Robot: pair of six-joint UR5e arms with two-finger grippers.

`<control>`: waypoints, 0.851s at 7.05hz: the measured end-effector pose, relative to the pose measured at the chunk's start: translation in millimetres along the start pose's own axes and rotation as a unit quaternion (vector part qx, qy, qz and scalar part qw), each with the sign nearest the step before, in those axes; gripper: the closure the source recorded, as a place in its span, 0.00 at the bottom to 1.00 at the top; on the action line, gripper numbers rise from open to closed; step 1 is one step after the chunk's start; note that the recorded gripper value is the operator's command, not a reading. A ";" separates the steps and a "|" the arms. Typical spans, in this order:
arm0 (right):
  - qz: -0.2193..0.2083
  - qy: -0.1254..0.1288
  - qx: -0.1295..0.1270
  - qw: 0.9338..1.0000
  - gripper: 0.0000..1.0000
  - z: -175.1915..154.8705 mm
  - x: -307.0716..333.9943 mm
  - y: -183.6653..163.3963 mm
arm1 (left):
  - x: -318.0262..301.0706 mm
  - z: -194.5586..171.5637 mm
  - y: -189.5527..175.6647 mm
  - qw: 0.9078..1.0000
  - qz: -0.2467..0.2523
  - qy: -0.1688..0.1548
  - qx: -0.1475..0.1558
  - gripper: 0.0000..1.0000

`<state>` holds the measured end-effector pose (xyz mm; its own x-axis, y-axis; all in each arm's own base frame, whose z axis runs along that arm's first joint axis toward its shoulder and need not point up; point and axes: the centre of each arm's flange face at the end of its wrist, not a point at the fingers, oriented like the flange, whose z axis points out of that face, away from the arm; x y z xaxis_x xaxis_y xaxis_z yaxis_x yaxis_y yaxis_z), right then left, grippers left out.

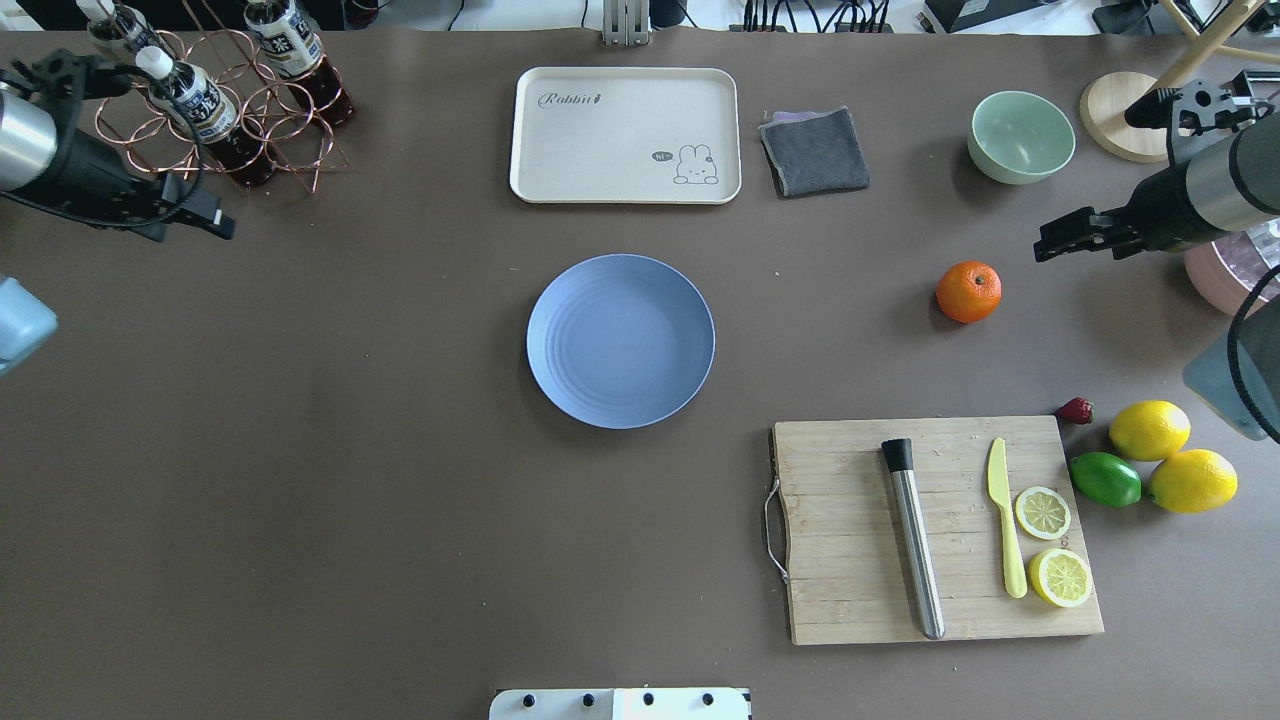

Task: Pick orange to plate
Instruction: 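Lower the right gripper onto the orange tangerine and grasp it while the left arm withdraws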

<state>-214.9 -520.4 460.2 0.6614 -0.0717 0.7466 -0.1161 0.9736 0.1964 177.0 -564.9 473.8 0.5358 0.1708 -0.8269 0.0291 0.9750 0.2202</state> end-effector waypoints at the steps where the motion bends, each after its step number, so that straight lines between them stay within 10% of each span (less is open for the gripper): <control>1: -0.001 0.000 -0.002 1.000 0.00 5.7 -7.8 0.0 | -61.2 -35.5 2.4 0.999 0.036 -0.029 -0.011 0.02; 6: 0.015 0.047 -0.036 0.998 0.01 49.2 -69.8 -24.9 | -212.8 -128.5 46.6 0.990 0.086 -0.067 -0.088 0.02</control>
<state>-294.6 -550.3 434.5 0.7257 -0.0250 0.6876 -0.0852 0.9884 0.1259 -44.1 -537.5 593.5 0.6282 0.3272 -0.7059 -0.2138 0.9450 0.2477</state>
